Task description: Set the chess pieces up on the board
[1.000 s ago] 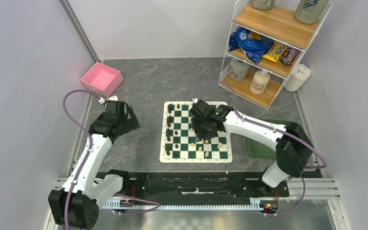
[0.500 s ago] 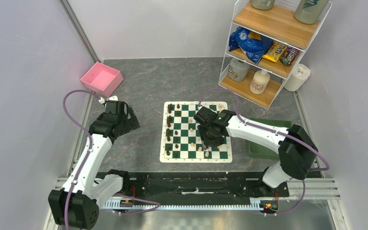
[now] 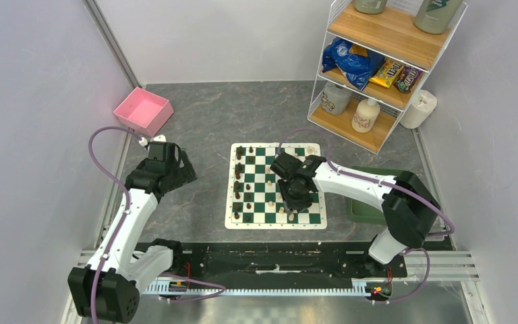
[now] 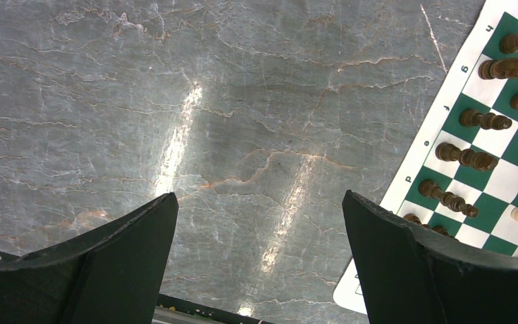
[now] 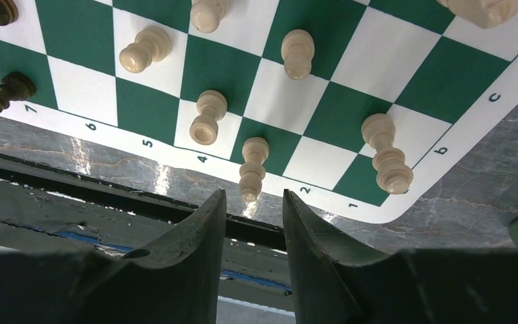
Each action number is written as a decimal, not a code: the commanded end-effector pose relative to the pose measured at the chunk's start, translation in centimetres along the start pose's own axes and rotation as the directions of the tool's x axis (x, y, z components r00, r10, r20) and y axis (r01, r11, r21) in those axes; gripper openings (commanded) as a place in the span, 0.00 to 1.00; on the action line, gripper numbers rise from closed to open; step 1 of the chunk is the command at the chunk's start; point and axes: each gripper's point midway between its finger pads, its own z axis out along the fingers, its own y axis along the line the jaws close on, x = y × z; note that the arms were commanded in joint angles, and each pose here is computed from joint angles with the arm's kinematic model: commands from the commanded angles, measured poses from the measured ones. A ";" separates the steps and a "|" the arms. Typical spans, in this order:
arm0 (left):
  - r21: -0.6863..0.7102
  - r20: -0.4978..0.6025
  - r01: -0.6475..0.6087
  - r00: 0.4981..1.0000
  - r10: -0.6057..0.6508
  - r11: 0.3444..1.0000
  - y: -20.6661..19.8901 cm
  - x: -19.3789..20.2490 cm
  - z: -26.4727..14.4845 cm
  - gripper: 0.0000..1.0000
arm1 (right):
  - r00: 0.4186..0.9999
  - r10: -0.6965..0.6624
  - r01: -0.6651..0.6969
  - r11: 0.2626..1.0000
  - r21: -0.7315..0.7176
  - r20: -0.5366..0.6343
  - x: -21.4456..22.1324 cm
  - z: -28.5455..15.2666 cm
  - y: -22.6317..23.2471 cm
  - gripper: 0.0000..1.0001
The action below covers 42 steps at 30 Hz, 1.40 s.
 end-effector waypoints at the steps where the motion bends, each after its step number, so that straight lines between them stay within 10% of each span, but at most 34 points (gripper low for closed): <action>1: 0.009 0.043 -0.011 0.999 0.010 1.000 -0.2 -1.6 -0.8 0.99 | 1.000 -0.009 0.008 1.000 -0.030 -0.026 0.2 0.4 0.8 0.44; 23: 0.008 0.042 -0.011 0.999 0.011 1.000 -0.2 -1.5 -0.8 1.00 | 0.999 -0.023 0.022 0.999 -0.030 -0.039 0.2 0.2 1.0 0.14; 34: 0.012 0.043 -0.010 0.999 0.009 1.000 -0.3 -1.6 -0.8 1.00 | 0.963 0.030 -0.028 1.000 -0.013 0.268 -8.8 -10.3 -2.3 0.12; 42: 0.014 0.048 -0.010 0.999 0.009 1.000 -0.3 -1.6 -0.9 0.99 | 0.936 0.173 -0.181 0.983 -0.003 0.308 -14.0 -9.4 -8.7 0.11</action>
